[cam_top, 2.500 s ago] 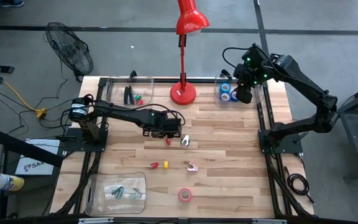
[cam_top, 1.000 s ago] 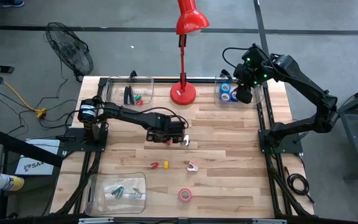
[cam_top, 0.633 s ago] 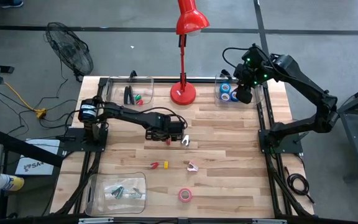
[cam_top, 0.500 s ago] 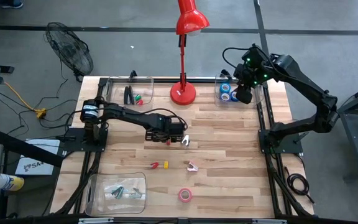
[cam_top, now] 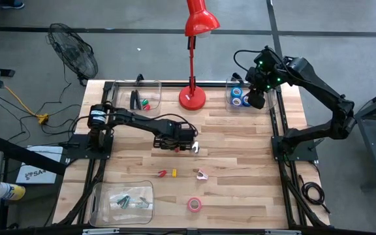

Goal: Pick and place Stapler, Stapler remover, tape
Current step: Put the top red stapler into the top left transparent bin

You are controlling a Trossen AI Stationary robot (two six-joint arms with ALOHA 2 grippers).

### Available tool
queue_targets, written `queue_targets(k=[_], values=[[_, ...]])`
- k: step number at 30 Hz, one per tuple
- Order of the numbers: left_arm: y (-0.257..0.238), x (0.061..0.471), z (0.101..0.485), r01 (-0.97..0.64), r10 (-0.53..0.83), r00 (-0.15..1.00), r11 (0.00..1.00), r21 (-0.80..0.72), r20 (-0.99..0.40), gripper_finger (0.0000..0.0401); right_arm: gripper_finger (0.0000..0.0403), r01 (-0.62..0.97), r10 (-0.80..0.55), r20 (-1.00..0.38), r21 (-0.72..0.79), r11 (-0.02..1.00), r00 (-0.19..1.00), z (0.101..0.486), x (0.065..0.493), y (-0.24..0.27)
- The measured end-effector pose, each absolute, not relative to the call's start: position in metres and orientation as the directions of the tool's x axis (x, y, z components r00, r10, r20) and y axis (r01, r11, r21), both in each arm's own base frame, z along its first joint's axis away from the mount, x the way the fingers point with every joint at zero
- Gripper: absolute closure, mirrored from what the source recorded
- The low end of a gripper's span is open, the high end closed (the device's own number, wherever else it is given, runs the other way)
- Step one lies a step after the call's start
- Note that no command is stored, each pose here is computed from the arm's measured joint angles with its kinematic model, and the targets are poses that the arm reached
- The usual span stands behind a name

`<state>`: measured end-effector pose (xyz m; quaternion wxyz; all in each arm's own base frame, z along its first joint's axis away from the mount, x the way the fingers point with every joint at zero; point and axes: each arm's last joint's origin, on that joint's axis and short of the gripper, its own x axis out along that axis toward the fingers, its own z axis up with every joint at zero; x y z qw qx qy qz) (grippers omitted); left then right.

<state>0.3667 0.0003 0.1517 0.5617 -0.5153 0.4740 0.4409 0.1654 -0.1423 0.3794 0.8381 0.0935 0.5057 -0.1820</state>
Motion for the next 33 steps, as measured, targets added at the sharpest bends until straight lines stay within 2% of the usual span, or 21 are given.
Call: queue_targets(k=[4,10,17,23,29,33], values=[[0.0,0.366,0.151,-0.985,0.002,0.149,0.091,-0.148,-0.989,0.0201,0.0238,0.4,-0.21,-0.882,-0.027,0.916,0.422,0.379,0.165,-0.142],[0.0,0.364,0.15,-0.985,-0.012,0.13,0.109,-0.131,-0.991,0.0274,0.0238,0.4,-0.21,-0.882,-0.027,0.916,0.422,0.379,0.165,-0.142],[0.0,0.363,0.153,-0.98,-0.019,0.097,0.175,-0.099,-0.995,0.0343,0.0238,0.399,-0.211,-0.882,-0.028,0.916,0.422,0.379,0.165,-0.142],[0.015,0.367,0.174,-0.968,-0.012,0.088,0.234,-0.089,-0.996,0.0345,0.0238,0.4,-0.211,-0.882,-0.028,0.916,0.421,0.379,0.165,-0.142],[0.048,0.358,0.21,-0.967,0.081,0.078,0.248,-0.056,-0.994,0.0345,0.0238,0.401,-0.213,-0.882,-0.03,0.916,0.42,0.379,0.165,-0.142],[0.072,0.342,0.231,-0.968,0.13,0.028,0.249,0.006,-0.991,0.0345,0.0238,0.414,-0.219,-0.883,-0.031,0.91,0.415,0.379,0.164,-0.144]])
